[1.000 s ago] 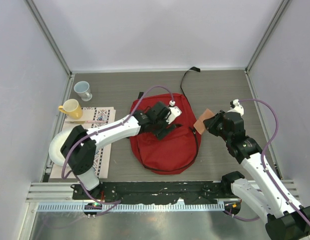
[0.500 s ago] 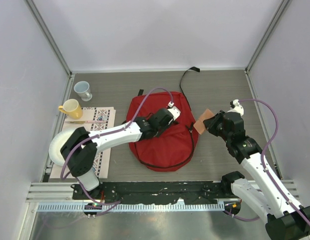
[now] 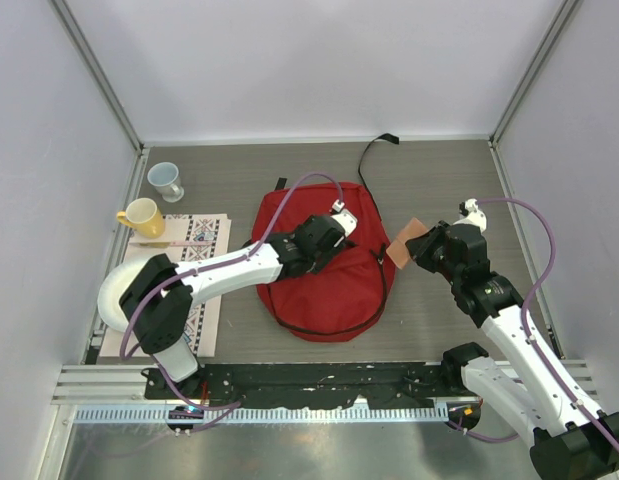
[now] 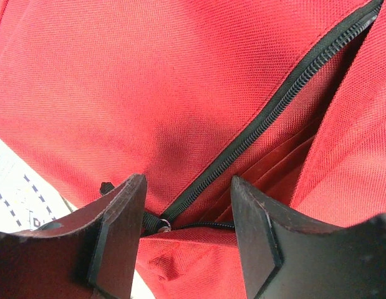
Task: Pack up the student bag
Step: Place the personal item in the student bag.
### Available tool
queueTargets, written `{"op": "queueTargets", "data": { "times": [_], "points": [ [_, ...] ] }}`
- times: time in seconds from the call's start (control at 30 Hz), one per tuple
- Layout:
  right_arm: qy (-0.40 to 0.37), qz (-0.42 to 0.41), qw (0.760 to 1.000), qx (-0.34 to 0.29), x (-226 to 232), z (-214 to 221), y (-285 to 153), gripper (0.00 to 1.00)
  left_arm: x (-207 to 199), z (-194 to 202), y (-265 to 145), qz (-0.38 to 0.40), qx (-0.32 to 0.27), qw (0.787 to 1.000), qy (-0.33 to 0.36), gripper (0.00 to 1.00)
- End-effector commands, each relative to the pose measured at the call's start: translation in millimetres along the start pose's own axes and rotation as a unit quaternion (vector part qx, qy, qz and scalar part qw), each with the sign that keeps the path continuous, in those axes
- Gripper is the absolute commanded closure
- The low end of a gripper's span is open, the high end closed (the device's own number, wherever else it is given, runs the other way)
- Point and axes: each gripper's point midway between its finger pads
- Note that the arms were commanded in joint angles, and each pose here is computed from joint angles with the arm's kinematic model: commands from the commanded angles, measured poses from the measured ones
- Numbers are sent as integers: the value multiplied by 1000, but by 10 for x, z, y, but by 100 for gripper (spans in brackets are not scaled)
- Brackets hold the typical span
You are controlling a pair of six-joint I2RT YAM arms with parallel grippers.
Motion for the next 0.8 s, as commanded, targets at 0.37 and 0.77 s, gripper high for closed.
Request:
{"op": "queueTargets", "data": {
  "times": [0.37, 0.77],
  "points": [
    [7, -16, 1000, -16, 86, -75, 32, 92, 180, -456, -108, 13, -77, 995, -54, 45],
    [6, -13, 1000, -13, 65, -52, 46, 92, 183, -479, -139, 56, -92, 990, -96, 42]
  ]
}}
Point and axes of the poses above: each gripper's point midway between its finger pads, its own y axis out along the fingers, its own x axis along the line the jaws close on, z = x × y, and after that the axes turned 1 degree about -y, right-handed
